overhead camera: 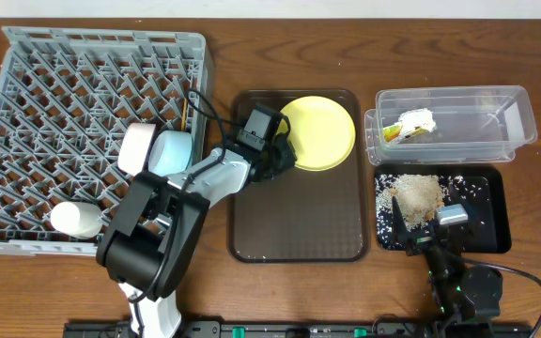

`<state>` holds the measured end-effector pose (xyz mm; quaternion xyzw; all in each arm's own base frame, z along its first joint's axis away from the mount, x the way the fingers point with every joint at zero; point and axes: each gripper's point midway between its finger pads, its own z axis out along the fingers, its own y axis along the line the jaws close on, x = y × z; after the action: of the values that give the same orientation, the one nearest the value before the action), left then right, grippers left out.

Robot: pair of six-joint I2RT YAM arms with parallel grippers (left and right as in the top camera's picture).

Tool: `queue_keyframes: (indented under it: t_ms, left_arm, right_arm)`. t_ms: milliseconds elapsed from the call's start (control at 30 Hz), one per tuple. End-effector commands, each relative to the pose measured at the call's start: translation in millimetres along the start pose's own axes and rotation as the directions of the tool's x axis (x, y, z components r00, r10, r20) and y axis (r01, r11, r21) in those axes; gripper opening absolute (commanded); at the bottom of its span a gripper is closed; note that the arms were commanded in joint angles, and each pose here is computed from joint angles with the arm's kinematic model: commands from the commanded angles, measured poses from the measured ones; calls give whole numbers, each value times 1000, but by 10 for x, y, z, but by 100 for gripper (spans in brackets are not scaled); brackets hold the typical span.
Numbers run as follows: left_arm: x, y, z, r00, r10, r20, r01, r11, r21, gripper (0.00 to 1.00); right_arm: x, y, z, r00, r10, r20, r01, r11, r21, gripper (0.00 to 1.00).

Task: Sort waste into correct bins and load items into the dishwasher
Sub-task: 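Reach the left gripper to the yellow plate and grasp its rim, then lift the yellow plate and carry it over the dish rack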

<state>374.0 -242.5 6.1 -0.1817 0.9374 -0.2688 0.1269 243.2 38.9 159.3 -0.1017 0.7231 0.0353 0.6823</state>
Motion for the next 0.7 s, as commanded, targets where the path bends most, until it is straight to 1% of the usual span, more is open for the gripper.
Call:
queue_keyframes:
  t_ms: [0,33,100,233,333,400,467,533,667]
  left_arm:
    - [205,170,142,994,-39,-101,37,999,-17,19]
    - [203,163,137,993,-42,-108,42,999,-8,14]
    - [188,161,123,991,-52,-120,53,999,6,9]
    - [140,167,89,990,-23,-138,29,999,40,8]
    - [82,126,22,989,38,-144,-25,996,89,8]
    - [4,78,-72,990,34,-138,-17,992,123,8]
    - [-110,-3,-227,992,47,-115,-27,985,170,8]
    - [-223,-118,-432,993,87,-83,-65,971,231,8]
    - [-450,-388,-1024,989,149,-6,-135,912,387,8]
  right_arm:
    - [7,-19,-2,1000,1,0,-1,1000,9,99]
    - [7,-19,-2,1000,1,0,-1,1000,9,99]
    - [6,-19,-2,1000,1,0,-1,1000,9,99]
    - [7,-19,-2,1000,1,0,-1,1000,9,99]
    - [7,-19,-2,1000,1,0,-1,1000,9,99]
    - [7,-19,-2,1000,1,0,-1,1000,9,99]
    - [7,-20,-2,1000,1,0,-1,1000,9,99]
    - [7,-19,-2,1000,1,0,-1,1000,9,99]
    - [7,-19,-2,1000,1,0,-1,1000,9,99]
